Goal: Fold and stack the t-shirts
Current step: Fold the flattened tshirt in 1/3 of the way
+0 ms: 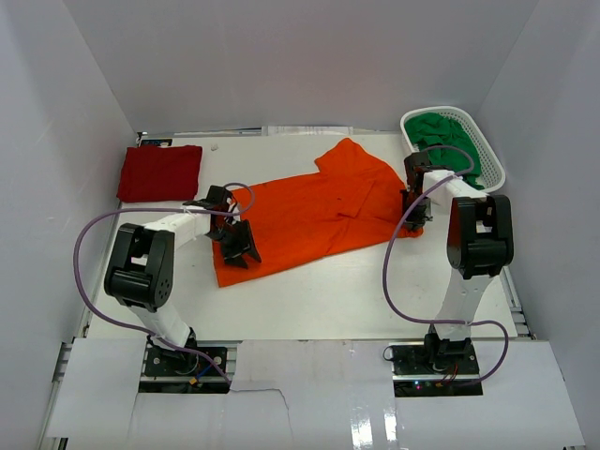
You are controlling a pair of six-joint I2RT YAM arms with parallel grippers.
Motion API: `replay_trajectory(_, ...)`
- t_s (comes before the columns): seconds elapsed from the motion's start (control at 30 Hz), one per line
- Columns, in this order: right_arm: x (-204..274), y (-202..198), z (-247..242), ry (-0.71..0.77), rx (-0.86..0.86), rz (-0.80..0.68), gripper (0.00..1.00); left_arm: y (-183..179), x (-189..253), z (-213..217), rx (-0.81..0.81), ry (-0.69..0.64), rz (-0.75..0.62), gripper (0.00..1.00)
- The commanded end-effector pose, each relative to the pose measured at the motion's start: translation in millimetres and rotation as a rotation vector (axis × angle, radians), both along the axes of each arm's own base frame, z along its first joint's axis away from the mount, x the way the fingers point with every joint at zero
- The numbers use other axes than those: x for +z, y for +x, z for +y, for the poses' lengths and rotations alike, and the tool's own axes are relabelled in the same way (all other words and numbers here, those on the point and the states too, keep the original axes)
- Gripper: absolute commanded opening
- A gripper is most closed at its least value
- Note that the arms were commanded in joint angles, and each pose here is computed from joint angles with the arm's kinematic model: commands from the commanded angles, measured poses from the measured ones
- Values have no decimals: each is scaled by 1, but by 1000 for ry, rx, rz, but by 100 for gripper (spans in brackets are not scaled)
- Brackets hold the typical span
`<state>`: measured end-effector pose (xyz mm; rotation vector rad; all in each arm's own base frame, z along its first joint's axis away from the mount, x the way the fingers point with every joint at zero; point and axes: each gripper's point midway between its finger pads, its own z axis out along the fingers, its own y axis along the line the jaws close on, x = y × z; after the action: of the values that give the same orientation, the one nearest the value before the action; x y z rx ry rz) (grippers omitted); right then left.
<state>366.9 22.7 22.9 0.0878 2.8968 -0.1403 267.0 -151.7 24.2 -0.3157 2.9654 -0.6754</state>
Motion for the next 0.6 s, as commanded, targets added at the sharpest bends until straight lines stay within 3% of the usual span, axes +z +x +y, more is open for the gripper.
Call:
replay_trajectory(0.0, 2, -7, -28, -138, -52, 32, 8, -4, -16, 49, -27, 279, 20, 57)
replay_trajectory(0.13, 1, -16, -34, -173, -55, 62, 8, 4, -15, 68, -59, 389, -4, 57)
replay_trajectory(0.27, 2, -27, -39, -200, -57, 104, 9, 3, -18, 70, -63, 398, 9, 57)
replay_trajectory(0.33, 6, -31, -41, -210, -65, 109, 19, 3, -19, 67, -61, 384, 11, 57)
replay_trajectory(0.37, 13, -29, -40, -211, -69, 86, 35, 3, -19, 66, -62, 376, 11, 57)
replay_trajectory(0.47, 34, -17, -38, -199, -85, 12, 59, 4, -18, 68, -64, 390, 3, 57)
replay_trajectory(0.57, 64, -4, -26, -146, -77, -67, 63, 4, -15, 71, -61, 400, -2, 57)
